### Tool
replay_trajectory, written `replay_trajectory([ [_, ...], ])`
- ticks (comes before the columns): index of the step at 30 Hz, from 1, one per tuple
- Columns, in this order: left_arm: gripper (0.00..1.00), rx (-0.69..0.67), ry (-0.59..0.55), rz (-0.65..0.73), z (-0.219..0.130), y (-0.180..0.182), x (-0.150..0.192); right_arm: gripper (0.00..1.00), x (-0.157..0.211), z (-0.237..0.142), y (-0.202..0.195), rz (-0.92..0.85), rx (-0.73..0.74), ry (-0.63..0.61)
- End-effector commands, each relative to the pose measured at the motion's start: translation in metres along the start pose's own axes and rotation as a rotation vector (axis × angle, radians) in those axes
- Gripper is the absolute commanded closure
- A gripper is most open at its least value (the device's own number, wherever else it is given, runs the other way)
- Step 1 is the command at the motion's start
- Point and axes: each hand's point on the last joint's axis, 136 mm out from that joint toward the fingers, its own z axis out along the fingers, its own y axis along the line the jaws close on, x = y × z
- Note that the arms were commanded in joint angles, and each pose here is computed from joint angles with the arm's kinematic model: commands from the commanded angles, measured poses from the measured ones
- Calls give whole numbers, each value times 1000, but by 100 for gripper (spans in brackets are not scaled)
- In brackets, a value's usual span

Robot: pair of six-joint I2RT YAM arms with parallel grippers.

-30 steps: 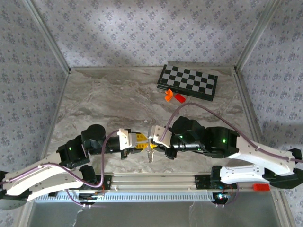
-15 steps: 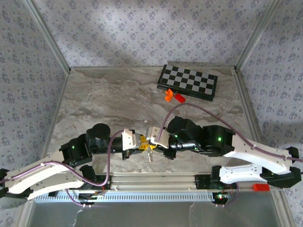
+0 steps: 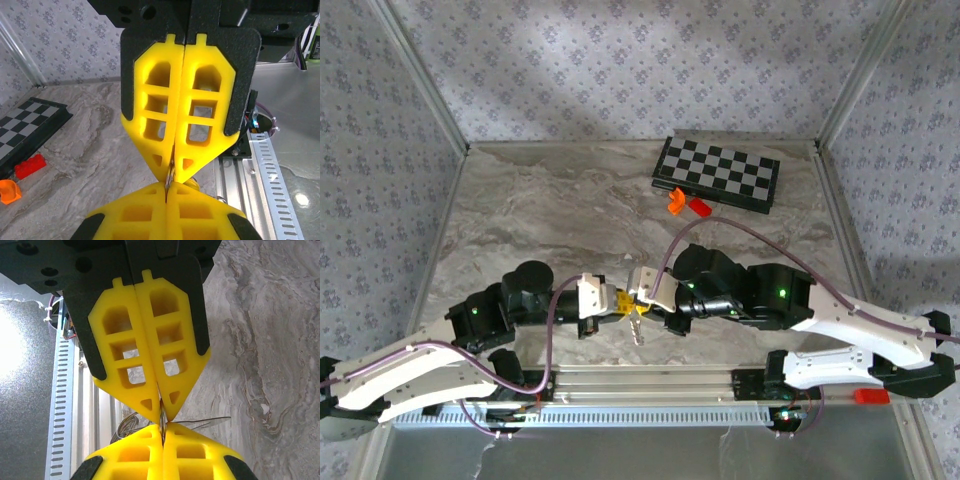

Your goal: Put the keys on the keyring

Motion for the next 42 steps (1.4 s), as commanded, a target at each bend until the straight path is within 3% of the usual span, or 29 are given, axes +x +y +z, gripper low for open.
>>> replay_trajectory([
  [1,100,14,-142,25,-8,-2,-37,87,-14,-6,2,0,-9,-68],
  [4,100,23,-180,35,-11,-4,-44,74,-16,-10,1,9,2,-98],
  [6,100,30,-201,40,-13,-6,-48,72,-18,-14,-1,14,16,-125],
  [18,100,99,-318,32,-21,-18,-67,76,-37,-44,5,2,10,-404],
  [28,100,113,-335,23,-20,-20,-70,74,-39,-45,14,-10,-36,-428],
  [30,100,114,-334,23,-20,-20,-70,76,-39,-44,13,-9,-34,-430],
  [38,100,111,-333,25,-20,-20,-69,98,-37,-43,11,-7,-20,-420],
  [42,100,78,-293,29,-18,-14,-63,100,-32,-41,7,2,1,-380],
])
